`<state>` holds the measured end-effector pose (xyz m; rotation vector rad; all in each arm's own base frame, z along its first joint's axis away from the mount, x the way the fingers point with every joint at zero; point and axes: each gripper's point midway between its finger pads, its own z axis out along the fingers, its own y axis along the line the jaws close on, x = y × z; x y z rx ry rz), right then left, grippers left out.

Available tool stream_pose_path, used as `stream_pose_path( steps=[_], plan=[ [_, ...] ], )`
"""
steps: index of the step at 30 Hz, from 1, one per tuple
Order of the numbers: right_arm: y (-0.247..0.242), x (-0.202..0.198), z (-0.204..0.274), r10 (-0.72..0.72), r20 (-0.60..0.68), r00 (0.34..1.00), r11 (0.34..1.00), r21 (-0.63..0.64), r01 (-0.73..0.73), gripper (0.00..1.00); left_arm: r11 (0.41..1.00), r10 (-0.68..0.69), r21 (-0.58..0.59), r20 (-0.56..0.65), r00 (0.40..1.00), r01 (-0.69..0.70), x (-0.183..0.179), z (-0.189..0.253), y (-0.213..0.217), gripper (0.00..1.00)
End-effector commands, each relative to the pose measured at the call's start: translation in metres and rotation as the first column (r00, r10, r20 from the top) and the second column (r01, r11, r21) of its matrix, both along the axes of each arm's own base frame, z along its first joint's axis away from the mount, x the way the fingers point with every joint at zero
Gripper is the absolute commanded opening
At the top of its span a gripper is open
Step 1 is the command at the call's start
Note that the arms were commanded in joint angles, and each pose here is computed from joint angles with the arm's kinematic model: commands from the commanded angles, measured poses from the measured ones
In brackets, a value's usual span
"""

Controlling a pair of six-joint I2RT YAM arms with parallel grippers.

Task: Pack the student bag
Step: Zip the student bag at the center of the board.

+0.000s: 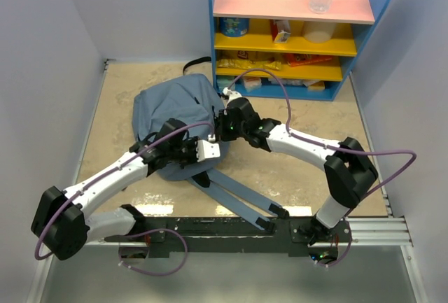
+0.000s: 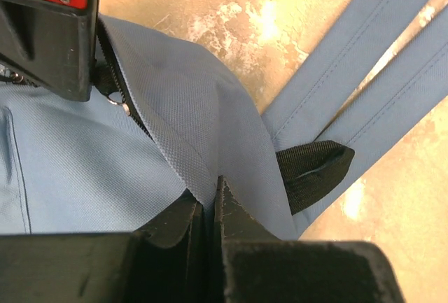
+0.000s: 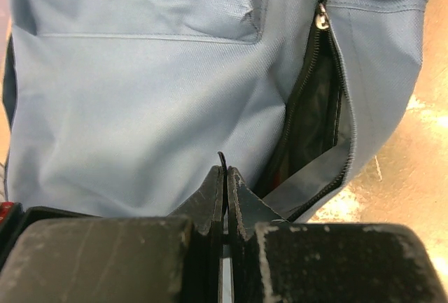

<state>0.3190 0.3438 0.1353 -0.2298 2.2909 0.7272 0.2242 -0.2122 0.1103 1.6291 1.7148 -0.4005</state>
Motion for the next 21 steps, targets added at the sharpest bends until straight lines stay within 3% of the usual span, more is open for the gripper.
stream_pose_path(
  steps=[1,21],
  plan=[
    [-0.063,0.085,0.023,-0.251,0.209,0.945,0.960,-0.072,0.271,0.00,0.987,-0.127,0.065,-0.253,0.959,0.148,-0.075,-0.024,0.025,0.00],
    [-0.126,0.132,0.037,-0.334,0.301,0.893,0.911,-0.140,0.388,0.00,0.972,-0.164,0.113,-0.307,0.937,0.208,-0.097,-0.028,0.052,0.00]
  ],
)
